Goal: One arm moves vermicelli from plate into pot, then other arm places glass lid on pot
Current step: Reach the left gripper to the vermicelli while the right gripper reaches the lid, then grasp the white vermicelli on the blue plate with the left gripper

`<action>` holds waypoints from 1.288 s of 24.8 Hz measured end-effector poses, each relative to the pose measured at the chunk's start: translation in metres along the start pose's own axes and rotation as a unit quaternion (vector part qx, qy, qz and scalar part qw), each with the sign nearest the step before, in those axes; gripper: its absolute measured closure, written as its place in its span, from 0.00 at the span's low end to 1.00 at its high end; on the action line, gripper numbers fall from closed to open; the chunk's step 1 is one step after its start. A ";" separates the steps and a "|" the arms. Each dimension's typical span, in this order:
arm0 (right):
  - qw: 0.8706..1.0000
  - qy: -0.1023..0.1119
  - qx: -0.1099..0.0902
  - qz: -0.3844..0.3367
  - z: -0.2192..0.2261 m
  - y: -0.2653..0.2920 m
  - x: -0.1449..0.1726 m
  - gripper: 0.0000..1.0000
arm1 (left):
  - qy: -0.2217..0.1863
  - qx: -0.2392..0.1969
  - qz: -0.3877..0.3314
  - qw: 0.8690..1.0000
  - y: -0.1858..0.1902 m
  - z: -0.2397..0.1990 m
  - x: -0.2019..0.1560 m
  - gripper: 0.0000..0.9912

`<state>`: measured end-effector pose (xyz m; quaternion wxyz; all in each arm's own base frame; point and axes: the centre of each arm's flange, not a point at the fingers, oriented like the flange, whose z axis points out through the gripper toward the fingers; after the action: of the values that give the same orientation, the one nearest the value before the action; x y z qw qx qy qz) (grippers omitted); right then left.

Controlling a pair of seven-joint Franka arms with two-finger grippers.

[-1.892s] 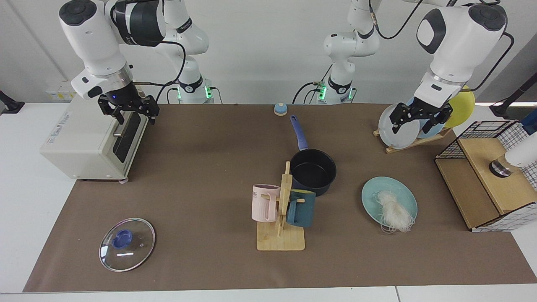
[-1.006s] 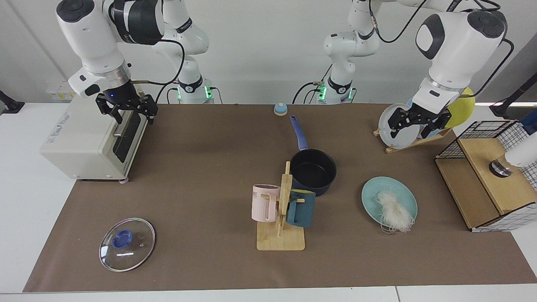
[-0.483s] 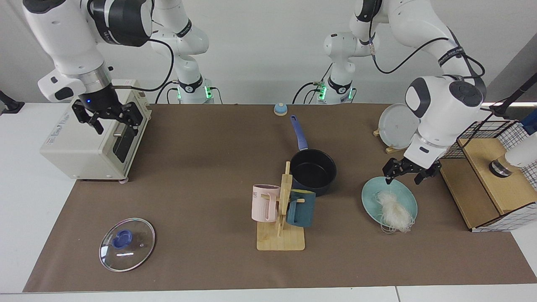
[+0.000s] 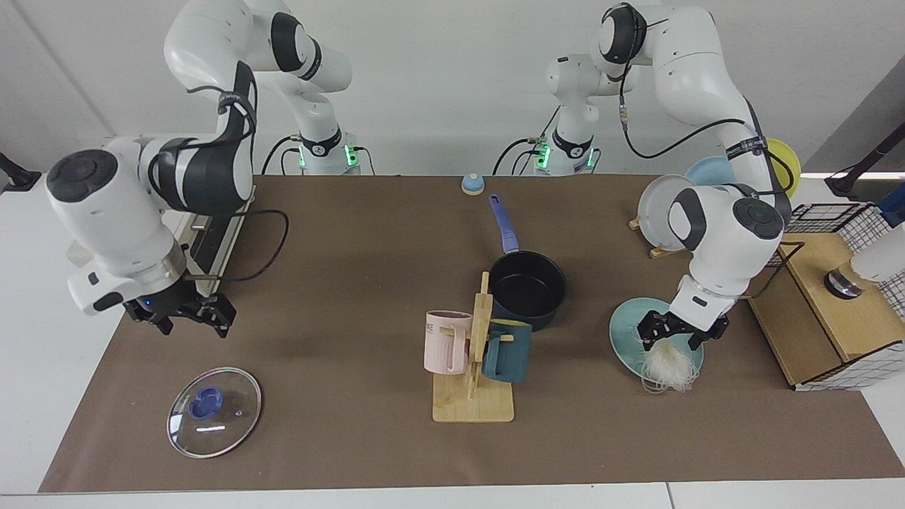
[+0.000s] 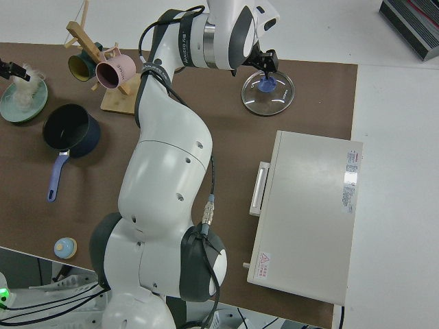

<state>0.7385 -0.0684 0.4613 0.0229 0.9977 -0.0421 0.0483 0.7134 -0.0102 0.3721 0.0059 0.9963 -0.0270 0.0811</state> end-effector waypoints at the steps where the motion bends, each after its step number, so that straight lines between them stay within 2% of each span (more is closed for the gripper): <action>1: 1.000 0.003 0.003 0.001 0.013 0.002 0.004 0.00 | -0.002 0.000 -0.001 1.000 -0.001 0.004 0.000 0.00; 5: 1.000 0.014 0.008 0.002 0.062 0.009 0.017 0.00 | -0.009 0.000 -0.007 1.000 -0.004 0.015 -0.002 0.00; 9: 1.000 0.029 0.009 0.002 0.087 0.008 0.025 0.00 | -0.015 0.000 -0.017 1.000 -0.005 0.023 -0.003 0.00; 14: 0.999 0.041 0.009 0.003 0.102 0.010 0.030 0.00 | -0.021 -0.001 -0.031 0.999 -0.003 0.037 -0.005 0.00; 21: 0.999 0.040 0.009 0.007 0.113 0.015 0.031 0.00 | -0.013 -0.002 -0.029 0.999 -0.004 0.072 -0.010 0.01; 22: 0.999 0.039 0.009 0.007 0.115 0.016 0.031 0.00 | -0.013 -0.002 -0.024 1.000 -0.004 0.073 -0.010 0.10; 25: 0.999 0.039 0.009 0.009 0.120 0.017 0.031 0.00 | -0.012 -0.001 0.007 1.000 -0.007 0.072 -0.010 0.24; 26: 0.999 0.039 0.010 0.010 0.123 0.018 0.031 0.00 | -0.011 -0.001 0.019 1.000 -0.007 0.072 -0.010 0.37; 28: 0.999 0.040 0.010 0.011 0.128 0.019 0.031 0.00 | -0.010 -0.002 0.033 0.999 -0.008 0.070 -0.009 0.45; 29: 0.999 0.041 0.011 0.012 0.130 0.021 0.031 0.00 | -0.010 -0.002 0.038 0.999 -0.008 0.070 -0.009 0.54; 32: 0.999 0.043 0.012 0.017 0.137 0.026 0.031 0.00 | -0.010 -0.001 0.045 0.999 -0.009 0.070 -0.009 0.57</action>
<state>0.7802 -0.1037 0.3292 0.0114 0.9940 -0.0578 0.0916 0.7161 -0.0023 0.3016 0.0035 0.9949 -0.0717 0.0714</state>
